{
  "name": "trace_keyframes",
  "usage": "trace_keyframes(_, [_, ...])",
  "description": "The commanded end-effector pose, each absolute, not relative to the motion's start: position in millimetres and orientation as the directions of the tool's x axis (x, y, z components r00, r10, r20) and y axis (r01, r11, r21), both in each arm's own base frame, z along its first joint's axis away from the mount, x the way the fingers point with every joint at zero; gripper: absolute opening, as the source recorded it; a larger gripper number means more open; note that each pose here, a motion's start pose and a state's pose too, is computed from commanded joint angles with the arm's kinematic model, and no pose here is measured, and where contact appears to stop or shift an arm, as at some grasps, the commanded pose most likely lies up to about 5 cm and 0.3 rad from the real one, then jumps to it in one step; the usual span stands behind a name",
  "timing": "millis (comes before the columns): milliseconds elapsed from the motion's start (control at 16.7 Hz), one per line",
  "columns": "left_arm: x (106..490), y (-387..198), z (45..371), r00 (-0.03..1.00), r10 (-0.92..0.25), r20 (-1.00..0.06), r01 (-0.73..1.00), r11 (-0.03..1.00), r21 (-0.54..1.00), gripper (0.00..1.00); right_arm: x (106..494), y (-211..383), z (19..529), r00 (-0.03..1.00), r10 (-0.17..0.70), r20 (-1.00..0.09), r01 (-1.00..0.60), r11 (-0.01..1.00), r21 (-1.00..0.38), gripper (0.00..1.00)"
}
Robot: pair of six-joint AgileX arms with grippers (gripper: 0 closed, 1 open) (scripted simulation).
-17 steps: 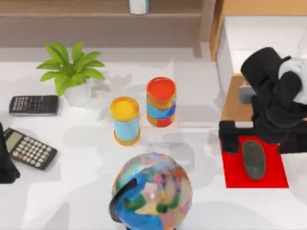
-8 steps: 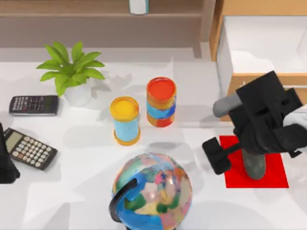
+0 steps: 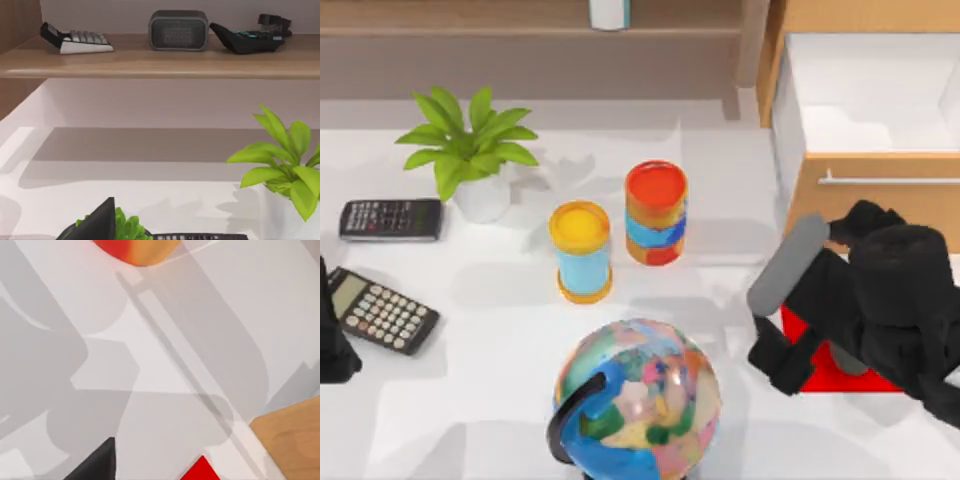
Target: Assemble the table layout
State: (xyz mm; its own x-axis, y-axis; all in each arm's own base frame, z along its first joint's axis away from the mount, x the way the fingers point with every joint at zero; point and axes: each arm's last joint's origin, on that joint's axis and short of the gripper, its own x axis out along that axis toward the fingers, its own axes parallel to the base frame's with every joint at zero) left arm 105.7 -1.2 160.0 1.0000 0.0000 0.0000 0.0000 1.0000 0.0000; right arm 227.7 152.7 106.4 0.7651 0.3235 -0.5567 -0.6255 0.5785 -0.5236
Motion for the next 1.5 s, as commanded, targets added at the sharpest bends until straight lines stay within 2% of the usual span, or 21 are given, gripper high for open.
trace_keyframes(180, [106, -1, 160, 1.000, 0.000, 0.000, 0.000, 1.000, 0.000, 1.00, 220, 141, 99, 0.849, 0.320, -0.421, -0.528, 0.463, -0.712, 1.00])
trace_keyframes(420, [106, -1, 160, 1.000, 0.000, 0.000, 0.000, 1.000, 0.000, 1.00, 218, 119, 93, 0.935, 0.247, -0.253, -0.323, 0.307, -0.895, 1.00])
trace_keyframes(660, [106, -1, 160, 1.000, 0.000, 0.000, 0.000, 1.000, 0.000, 1.00, 221, 95, 91, 0.985, 0.126, -0.114, -0.132, 0.149, -0.980, 1.00])
trace_keyframes(900, [106, -1, 160, 1.000, 0.000, 0.000, 0.000, 1.000, 0.000, 1.00, 226, 76, 90, 1.000, 0.019, -0.022, -0.022, 0.030, -0.999, 1.00])
trace_keyframes(1080, [106, -1, 160, 1.000, 0.000, 0.000, 0.000, 1.000, 0.000, 1.00, 228, 71, 89, 1.000, -0.010, 0.000, 0.000, 0.000, -1.000, 1.00])
trace_keyframes(1500, [106, -1, 160, 1.000, 0.000, 0.000, 0.000, 1.000, 0.000, 1.00, 236, 72, 89, 1.000, -0.010, 0.000, 0.000, 0.000, -1.000, 1.00])
